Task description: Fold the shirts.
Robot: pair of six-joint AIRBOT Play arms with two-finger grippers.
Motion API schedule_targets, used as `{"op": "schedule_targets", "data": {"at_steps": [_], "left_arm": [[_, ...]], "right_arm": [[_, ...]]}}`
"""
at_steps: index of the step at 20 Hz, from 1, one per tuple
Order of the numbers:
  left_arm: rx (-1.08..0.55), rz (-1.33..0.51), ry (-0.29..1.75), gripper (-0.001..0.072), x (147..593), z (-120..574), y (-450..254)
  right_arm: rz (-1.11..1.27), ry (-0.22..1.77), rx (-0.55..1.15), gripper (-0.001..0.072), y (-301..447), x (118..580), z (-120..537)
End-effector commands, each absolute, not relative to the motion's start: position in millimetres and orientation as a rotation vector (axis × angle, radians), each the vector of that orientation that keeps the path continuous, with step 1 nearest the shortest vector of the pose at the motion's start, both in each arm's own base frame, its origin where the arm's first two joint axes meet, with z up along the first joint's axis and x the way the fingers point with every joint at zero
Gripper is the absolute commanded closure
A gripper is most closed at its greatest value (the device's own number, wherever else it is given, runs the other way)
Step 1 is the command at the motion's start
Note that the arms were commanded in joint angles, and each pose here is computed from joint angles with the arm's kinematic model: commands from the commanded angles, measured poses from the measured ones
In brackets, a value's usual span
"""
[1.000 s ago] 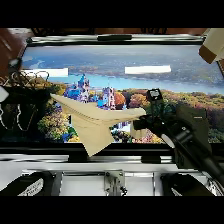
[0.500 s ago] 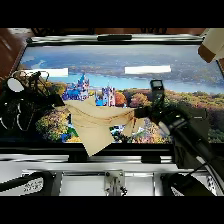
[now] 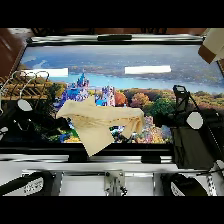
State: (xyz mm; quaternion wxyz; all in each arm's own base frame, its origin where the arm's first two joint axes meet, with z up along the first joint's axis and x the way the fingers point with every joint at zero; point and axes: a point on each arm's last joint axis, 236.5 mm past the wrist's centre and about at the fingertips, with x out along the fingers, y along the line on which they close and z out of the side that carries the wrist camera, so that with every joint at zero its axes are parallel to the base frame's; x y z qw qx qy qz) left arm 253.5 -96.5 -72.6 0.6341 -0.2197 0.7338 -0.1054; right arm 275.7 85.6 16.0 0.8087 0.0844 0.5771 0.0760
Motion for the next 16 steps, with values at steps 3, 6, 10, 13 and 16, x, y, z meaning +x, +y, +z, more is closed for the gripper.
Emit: {"op": "schedule_targets", "data": {"at_steps": [3,6,10,13,16], "left_arm": [[-0.531,-0.297,1.621,-0.0007,241,-103,-147],[-0.499,-0.303,1.559,-0.0006,253,-107,-157],[-0.562,-0.262,1.460,0.0070,278,-104,-160],[-0.563,-0.255,1.441,0.0388,283,-104,-159],[-0.550,-0.281,1.455,0.0612,280,-100,-161]], "right_arm": [[0.346,1.363,0.379,0.0210,136,237,1],[0.365,1.396,0.425,0.0210,144,228,-6],[0.385,1.394,0.354,0.0210,154,220,-20],[0.400,1.340,0.330,0.0210,185,232,-34],[0.367,1.315,0.341,0.0210,209,248,-60]]}}
